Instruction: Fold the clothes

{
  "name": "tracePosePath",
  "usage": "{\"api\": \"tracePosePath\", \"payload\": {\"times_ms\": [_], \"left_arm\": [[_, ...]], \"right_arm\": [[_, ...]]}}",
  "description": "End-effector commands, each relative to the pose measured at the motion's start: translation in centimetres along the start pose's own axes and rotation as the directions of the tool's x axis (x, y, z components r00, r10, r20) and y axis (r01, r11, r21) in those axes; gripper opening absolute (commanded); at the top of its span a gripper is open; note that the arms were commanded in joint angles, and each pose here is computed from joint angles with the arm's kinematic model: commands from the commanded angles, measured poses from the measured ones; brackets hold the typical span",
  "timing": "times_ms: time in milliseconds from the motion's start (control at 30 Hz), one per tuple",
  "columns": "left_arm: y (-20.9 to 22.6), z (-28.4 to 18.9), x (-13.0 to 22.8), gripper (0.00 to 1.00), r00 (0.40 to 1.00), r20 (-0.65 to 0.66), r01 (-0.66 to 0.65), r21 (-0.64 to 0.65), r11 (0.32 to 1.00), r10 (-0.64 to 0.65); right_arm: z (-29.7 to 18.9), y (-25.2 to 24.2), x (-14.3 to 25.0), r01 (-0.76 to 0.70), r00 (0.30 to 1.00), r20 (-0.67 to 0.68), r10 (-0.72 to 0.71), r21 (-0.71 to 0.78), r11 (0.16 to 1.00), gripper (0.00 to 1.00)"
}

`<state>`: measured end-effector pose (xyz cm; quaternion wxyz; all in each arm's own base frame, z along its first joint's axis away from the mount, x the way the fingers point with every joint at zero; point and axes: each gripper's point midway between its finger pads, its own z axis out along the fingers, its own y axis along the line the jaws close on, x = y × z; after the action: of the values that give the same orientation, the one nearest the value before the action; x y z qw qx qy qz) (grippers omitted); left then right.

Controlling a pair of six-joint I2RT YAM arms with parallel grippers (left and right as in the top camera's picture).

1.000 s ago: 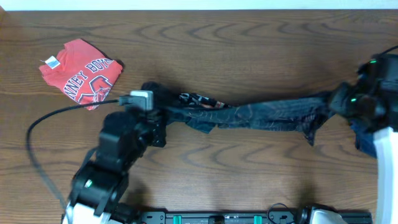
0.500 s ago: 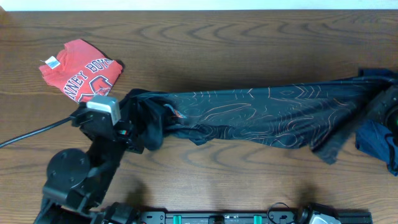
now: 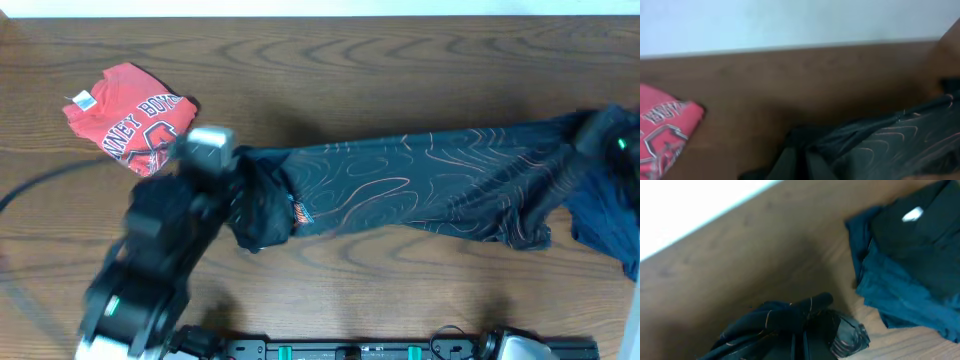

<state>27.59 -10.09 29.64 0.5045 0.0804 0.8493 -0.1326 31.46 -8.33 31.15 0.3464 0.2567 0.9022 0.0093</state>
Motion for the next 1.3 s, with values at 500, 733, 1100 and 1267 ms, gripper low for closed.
{"api": "tracePosePath", "payload": {"times_ms": [500,733,1100,1267], "left_arm": [[6.6,18.3,-20.2,0.06,0.956,0.258,-0.083,-0.223,0.971,0.141],[8.2,8.4,-30.4,0.06,0.884,0.449,-0.045,-0.197,0.979,0.131],[6.5,9.1,-10.5,0.06,0.94,-0.332,0.062,-0.065,0.996,-0.08],[6.8,8.7,-0.5,0.06,0.743,-0.652,0.108,-0.104,0.989,-0.15]], "right_arm": [[8.5,4.2,-16.7,-0.046,0.924,0.368,0.102,-0.16,0.986,0.01],[-0.2,1.8,-20.6,-0.097,0.862,0.499,0.091,-0.014,0.995,0.01],[6.7,-2.4,-7.8,-0.064,0.998,-0.016,0.068,0.21,0.976,0.01],[10.2,-4.6,-0.2,-0.001,0.958,-0.274,0.085,0.294,0.956,0.01]]}}
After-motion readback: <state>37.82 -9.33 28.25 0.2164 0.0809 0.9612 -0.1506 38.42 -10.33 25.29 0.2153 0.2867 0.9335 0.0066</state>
